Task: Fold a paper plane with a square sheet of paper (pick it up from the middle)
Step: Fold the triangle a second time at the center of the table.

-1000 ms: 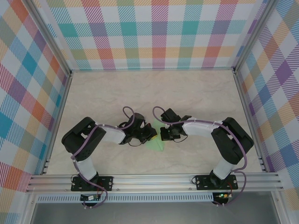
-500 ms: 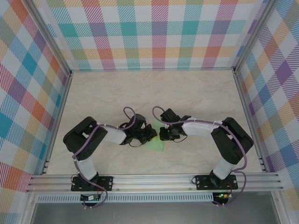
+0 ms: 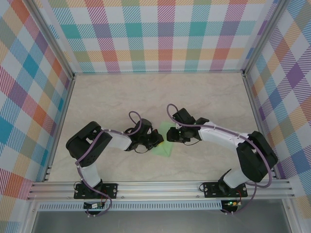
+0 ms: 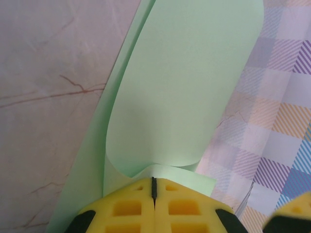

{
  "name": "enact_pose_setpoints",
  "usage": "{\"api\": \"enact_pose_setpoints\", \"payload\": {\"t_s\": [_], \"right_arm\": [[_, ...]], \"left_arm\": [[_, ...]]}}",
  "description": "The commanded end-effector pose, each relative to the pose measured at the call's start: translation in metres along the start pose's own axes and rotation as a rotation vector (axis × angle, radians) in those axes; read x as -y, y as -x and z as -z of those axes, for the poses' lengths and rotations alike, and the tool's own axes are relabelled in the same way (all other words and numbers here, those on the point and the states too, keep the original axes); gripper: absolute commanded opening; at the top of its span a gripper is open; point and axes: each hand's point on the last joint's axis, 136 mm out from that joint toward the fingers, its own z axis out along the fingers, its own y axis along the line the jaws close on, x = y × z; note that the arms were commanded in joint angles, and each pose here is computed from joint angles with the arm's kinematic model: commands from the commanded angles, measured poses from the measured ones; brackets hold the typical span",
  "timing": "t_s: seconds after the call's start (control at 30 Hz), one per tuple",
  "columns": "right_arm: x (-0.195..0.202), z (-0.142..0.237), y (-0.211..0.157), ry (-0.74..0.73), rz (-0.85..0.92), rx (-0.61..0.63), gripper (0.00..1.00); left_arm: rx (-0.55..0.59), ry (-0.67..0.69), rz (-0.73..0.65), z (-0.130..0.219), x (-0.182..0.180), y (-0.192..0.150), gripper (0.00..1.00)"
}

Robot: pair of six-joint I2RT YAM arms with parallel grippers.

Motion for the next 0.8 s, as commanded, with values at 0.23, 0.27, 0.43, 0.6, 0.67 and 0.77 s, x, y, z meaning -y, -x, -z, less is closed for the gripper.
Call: {"api": "enact_pose_setpoints", "payload": {"t_s": [0.23, 0.27, 0.43, 0.6, 0.67, 0.77], "right_arm": [[-0.04, -0.015, -0.027, 0.275, -0.175, -0.156, 0.11], [-0.04, -0.017, -0.028, 0.276, -0.178, -0.165, 0.1], [-0.032, -0.03, -0.034, 0.247, -0.205, -0.203, 0.1], [-0.028, -0.036, -0.035, 0.229, -0.208, -0.207, 0.11], [-0.024, -0.039, -0.036, 0.216, -0.211, -0.209, 0.11], [-0.017, -0.045, -0.04, 0.186, -0.217, -0.22, 0.12]], "left_arm": [[-0.036, 0.096, -0.005, -0.003, -0.028, -0.014, 0.0], [-0.037, 0.095, -0.006, -0.003, -0.028, -0.014, 0.0], [-0.038, 0.094, -0.01, -0.003, -0.026, -0.014, 0.0], [-0.044, 0.091, -0.012, -0.003, -0.025, -0.014, 0.0], [-0.047, 0.088, -0.014, -0.003, -0.024, -0.015, 0.0], [-0.054, 0.085, -0.016, -0.005, -0.023, -0.016, 0.0]]}}
